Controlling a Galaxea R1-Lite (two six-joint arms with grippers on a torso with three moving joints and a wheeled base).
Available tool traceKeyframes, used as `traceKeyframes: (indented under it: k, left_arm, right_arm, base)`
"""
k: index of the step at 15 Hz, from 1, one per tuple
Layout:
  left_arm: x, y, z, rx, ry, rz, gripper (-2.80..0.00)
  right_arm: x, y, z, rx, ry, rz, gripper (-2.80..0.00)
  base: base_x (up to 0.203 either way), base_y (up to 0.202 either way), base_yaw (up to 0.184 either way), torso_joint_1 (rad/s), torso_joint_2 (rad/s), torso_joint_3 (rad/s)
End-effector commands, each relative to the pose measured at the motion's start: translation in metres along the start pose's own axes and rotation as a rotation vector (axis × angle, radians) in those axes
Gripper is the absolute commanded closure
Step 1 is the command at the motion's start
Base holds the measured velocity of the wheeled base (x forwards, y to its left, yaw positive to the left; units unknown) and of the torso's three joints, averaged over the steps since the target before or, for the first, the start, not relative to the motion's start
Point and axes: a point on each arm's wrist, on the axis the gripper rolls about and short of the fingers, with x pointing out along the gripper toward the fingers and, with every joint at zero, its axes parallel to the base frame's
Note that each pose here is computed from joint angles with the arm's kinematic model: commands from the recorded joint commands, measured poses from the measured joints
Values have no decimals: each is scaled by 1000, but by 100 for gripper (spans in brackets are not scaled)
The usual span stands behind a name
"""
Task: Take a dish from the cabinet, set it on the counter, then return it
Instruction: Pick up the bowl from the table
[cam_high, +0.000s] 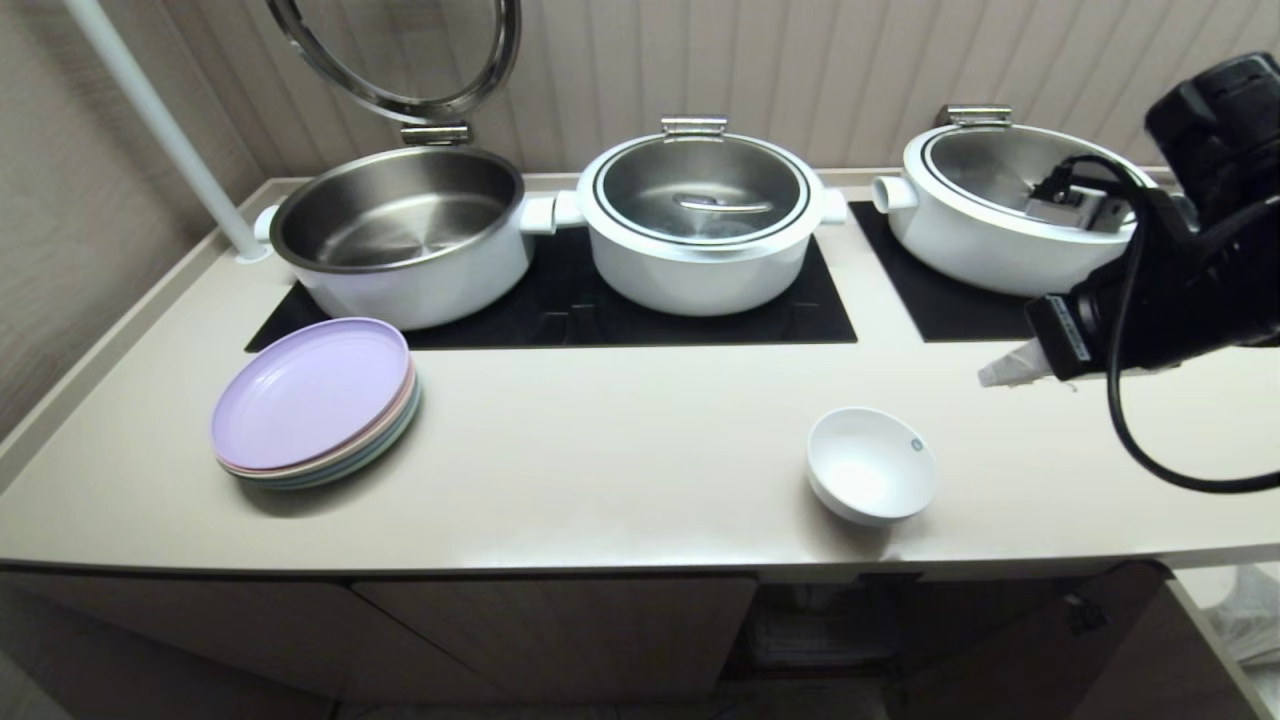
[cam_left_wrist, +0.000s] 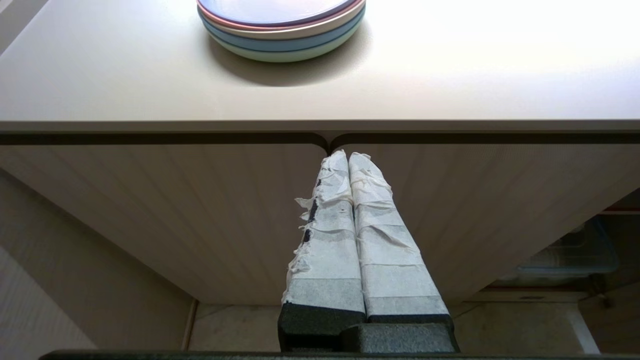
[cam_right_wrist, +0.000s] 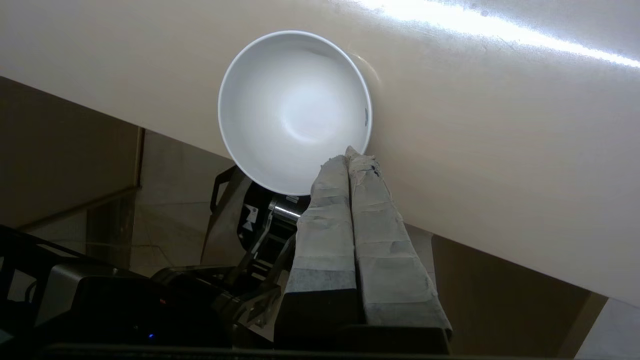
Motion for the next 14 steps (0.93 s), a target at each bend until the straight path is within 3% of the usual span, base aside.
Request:
traceKeyframes:
  k: [1,8,14]
  left_arm:
    - [0,0,0,0,0,1,0]
    - [0,0,0,0,0,1,0]
    - [0,0,0,0,0,1,0]
  right_arm:
    - [23,-2,12,4,66,1,0]
    - [47,2,18,-2,240,-38,0]
    - [62,3,16,0,286,-34,0]
  base:
    - [0,0,0,0,0,0]
    - [0,0,0,0,0,0]
    - [0,0,0,0,0,0]
